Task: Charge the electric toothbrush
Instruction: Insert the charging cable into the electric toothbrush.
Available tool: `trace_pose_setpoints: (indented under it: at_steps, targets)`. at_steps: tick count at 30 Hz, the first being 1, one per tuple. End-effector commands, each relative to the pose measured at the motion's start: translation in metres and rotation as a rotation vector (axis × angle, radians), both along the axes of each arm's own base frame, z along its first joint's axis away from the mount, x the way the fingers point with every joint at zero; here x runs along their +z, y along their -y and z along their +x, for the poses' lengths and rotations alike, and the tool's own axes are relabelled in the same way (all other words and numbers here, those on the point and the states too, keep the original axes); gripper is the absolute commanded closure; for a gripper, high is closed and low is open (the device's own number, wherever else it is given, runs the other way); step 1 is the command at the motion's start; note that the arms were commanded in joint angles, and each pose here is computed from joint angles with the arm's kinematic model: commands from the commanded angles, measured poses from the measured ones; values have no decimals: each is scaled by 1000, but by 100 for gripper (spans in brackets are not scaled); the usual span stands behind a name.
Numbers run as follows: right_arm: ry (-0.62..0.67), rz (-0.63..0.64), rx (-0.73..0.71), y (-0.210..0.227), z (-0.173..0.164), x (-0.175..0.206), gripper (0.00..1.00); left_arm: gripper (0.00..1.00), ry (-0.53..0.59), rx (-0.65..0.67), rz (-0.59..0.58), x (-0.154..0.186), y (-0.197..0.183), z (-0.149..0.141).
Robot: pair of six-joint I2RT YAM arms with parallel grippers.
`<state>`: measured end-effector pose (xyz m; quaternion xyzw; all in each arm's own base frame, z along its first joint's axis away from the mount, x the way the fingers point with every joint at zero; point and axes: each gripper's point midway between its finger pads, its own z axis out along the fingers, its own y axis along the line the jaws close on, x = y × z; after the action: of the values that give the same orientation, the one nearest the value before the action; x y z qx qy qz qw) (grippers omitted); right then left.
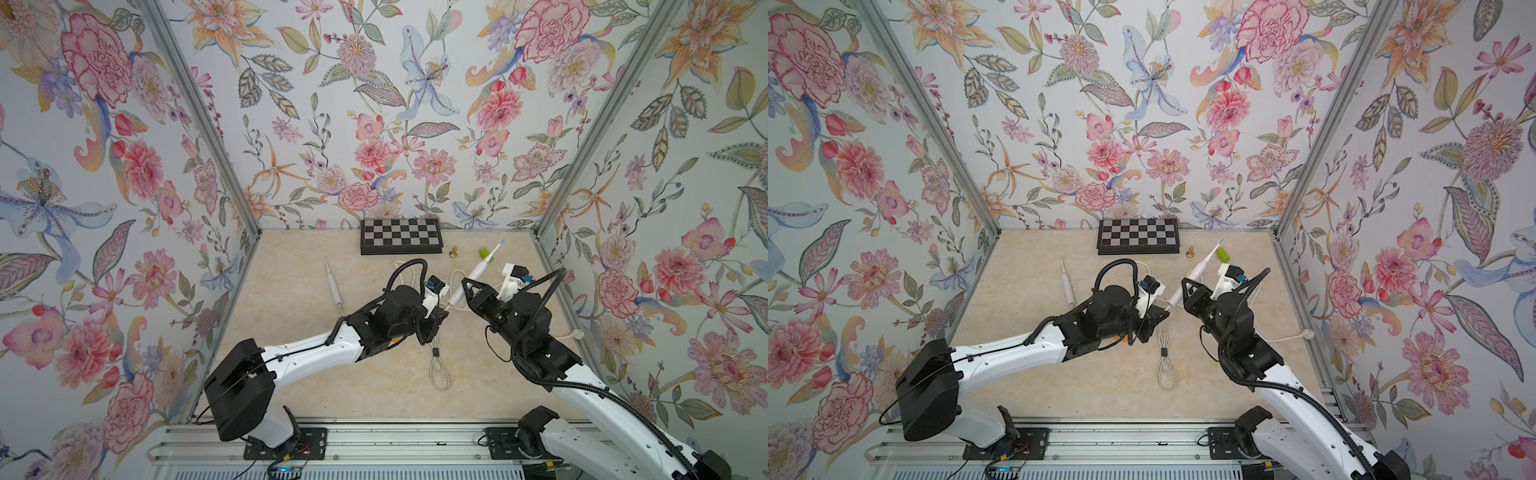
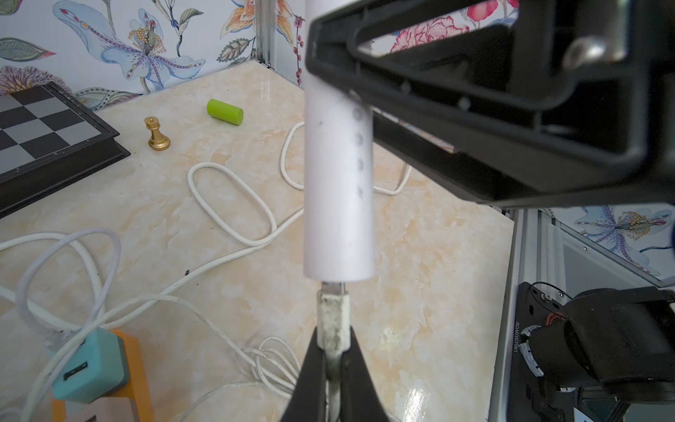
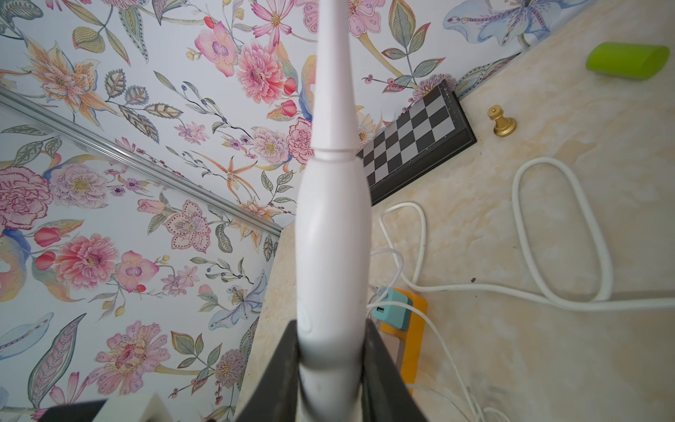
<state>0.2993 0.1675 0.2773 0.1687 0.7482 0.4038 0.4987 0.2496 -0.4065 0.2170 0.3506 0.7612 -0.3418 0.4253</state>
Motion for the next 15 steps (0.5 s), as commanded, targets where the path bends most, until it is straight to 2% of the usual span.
trace_pose_setpoints:
  at_steps: [1,11,12,15]
  targets:
    - [-5,-6,20,-6,-4,1,100,100,43,10,-51,25,11,4]
    - [-6,54,-21,-2,-5,5,100,100,41,-17,-38,26,18,1]
    - [-2,60,-25,-1,-5,7,100,100,25,-18,-4,10,22,3]
    - [10,65,-15,-2,-6,11,100,100,26,-16,9,8,21,3]
